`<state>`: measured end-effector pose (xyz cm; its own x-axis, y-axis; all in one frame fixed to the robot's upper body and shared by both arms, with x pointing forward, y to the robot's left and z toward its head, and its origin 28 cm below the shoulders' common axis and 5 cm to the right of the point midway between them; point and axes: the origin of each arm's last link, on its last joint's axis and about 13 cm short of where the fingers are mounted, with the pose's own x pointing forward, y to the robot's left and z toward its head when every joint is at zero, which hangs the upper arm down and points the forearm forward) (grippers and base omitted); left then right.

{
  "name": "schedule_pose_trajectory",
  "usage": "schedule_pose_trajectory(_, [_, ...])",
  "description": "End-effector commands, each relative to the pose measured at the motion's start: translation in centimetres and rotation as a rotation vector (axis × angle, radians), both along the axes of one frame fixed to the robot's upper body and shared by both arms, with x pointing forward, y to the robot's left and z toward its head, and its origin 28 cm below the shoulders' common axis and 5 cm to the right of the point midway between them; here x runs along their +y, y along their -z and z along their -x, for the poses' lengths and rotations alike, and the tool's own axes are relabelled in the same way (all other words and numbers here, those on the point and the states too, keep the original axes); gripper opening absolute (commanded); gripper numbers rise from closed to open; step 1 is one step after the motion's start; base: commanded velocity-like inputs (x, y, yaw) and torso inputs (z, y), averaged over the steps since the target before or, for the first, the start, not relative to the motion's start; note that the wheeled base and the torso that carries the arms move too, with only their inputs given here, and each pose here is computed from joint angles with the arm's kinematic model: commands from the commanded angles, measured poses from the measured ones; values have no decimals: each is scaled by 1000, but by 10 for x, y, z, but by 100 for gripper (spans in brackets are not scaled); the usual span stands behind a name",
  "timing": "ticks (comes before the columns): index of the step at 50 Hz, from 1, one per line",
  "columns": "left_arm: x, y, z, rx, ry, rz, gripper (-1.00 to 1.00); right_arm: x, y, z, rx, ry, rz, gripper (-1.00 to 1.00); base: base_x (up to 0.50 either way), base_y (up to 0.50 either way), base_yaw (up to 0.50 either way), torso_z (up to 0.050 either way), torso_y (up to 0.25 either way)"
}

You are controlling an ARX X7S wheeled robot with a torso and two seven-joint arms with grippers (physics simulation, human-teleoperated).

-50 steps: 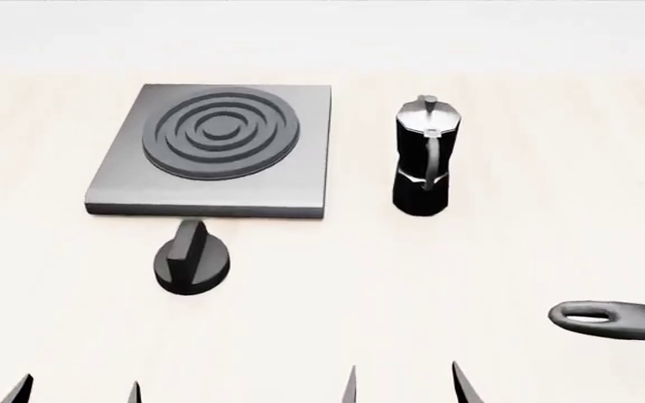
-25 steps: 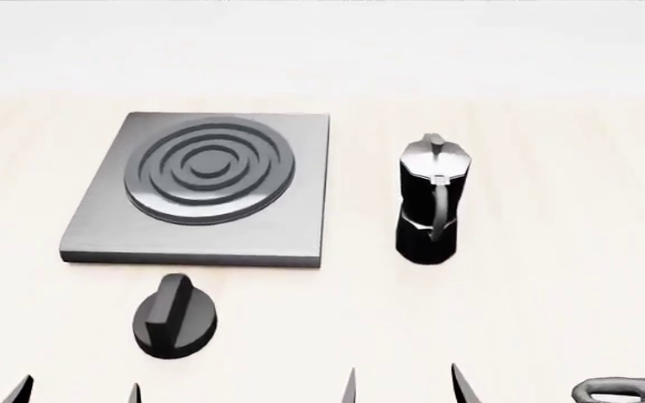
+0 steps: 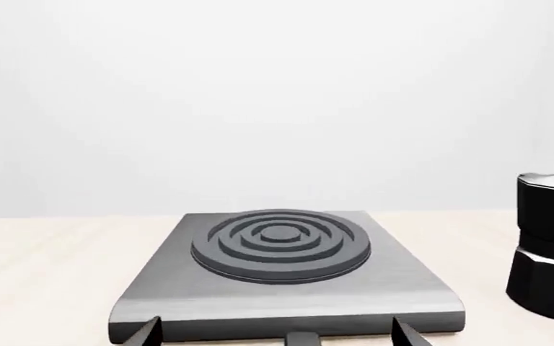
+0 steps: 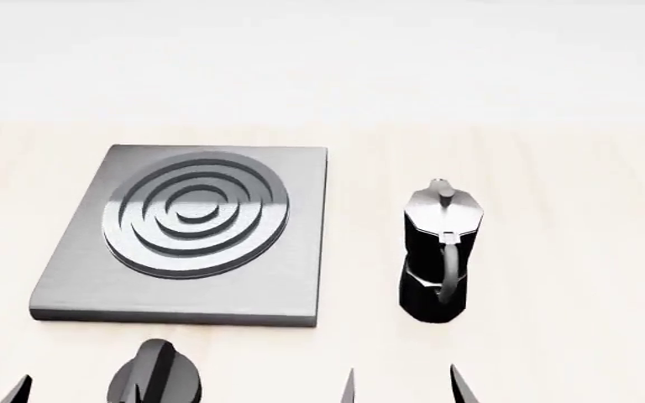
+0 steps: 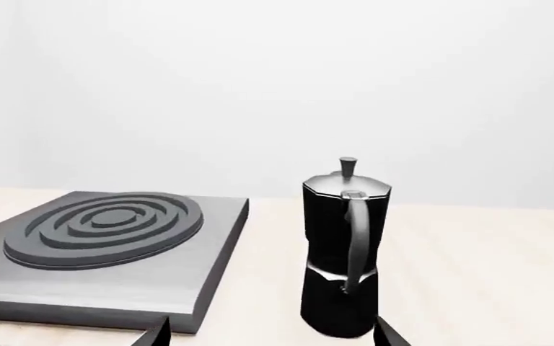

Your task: Put the moka pot on the stove.

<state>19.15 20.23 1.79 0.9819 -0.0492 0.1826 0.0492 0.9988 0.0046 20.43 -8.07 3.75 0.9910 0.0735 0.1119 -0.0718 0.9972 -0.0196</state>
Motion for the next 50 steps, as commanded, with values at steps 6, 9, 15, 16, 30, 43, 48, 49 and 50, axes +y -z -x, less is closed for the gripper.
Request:
schedule_pose_trajectory(6, [-1, 1, -1, 6, 10, 0, 100, 0, 3, -1, 8, -1, -4, 100, 92, 0, 0, 0, 0])
schedule_pose_trajectory(9, [-2, 2, -1, 7, 10, 0, 100, -1, 2, -1, 8, 4, 2, 100, 0, 0, 0, 0, 0])
schedule_pose_trajectory(15, [-2, 1, 0, 6, 11, 0, 100, -1, 3, 0, 12, 9, 6, 100, 0, 0, 0, 0, 0])
schedule_pose_trajectory(16, [-2, 1, 0, 7, 11, 0, 100, -1, 3, 0, 10, 10, 7, 100, 0, 0, 0, 0, 0])
schedule_pose_trajectory(30, [-1, 0, 2, -1, 12, -3, 100, 1, -3, 3, -17, 0, 23, 100, 0, 5, 0, 0, 0])
schedule_pose_trajectory(43, [-1, 0, 2, -2, 12, -2, 100, 2, -4, 2, -17, -3, 17, 100, 0, 70, 0, 0, 0])
schedule_pose_trajectory(48, [-1, 0, 1, 1, 12, -1, 100, 2, -3, 2, -15, -5, 21, 100, 0, 67, 0, 0, 0])
schedule_pose_trajectory(49, [-1, 1, 0, 2, 11, -2, 100, 2, -3, 1, -13, -6, 21, 100, 0, 70, 0, 0, 0])
schedule_pose_trajectory(50, [-1, 1, 0, 2, 11, -2, 100, 2, -3, 1, -13, -6, 22, 100, 0, 66, 0, 0, 0])
